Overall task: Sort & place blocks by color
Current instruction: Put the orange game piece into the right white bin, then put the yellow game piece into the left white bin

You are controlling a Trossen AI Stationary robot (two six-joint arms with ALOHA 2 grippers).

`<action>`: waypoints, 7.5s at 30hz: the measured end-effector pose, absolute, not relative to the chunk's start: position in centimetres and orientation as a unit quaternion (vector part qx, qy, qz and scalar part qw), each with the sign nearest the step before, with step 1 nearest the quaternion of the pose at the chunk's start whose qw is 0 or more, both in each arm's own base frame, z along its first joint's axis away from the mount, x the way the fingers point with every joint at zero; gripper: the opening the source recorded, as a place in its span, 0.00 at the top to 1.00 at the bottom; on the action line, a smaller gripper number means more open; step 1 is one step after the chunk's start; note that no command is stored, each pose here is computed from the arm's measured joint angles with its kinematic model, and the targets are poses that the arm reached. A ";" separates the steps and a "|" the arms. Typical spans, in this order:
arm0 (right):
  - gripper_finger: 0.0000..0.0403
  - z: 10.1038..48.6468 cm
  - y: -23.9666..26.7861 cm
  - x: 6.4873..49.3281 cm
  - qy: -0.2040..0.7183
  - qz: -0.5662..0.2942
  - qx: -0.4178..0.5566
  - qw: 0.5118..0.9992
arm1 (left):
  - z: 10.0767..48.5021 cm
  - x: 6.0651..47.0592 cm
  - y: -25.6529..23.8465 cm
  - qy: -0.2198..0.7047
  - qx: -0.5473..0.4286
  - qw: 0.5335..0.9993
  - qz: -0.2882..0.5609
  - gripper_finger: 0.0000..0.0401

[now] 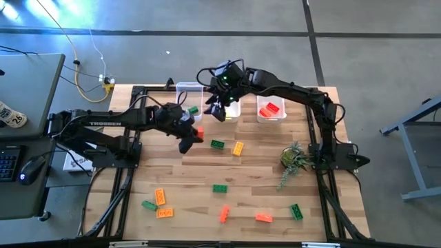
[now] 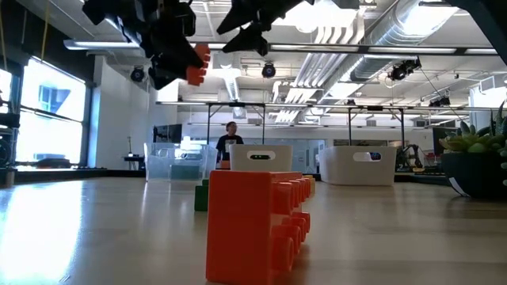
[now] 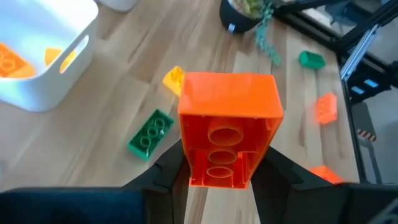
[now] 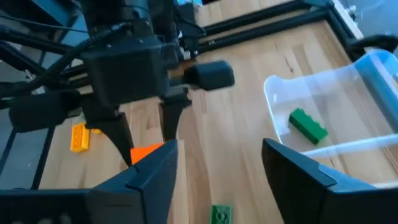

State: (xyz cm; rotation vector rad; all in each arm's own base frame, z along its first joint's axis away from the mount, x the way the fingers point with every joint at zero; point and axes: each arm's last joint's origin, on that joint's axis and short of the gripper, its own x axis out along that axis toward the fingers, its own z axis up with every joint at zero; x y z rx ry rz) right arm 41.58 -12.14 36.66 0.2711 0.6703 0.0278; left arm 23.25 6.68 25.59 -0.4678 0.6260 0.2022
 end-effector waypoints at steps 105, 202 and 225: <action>0.65 21.5 -22.6 29.0 0.688 -0.293 0.208 0.630 | 27.1 23.6 8.8 0.213 -0.115 0.942 0.232 0.43; 0.40 22.5 -2.9 41.0 0.709 0.230 -0.186 0.640 | 24.2 22.9 1.3 0.396 -0.278 0.866 0.127 0.43; 0.52 17.2 -3.0 40.5 0.712 0.222 -0.210 0.632 | 24.2 22.9 1.4 0.388 -0.303 0.857 0.155 0.43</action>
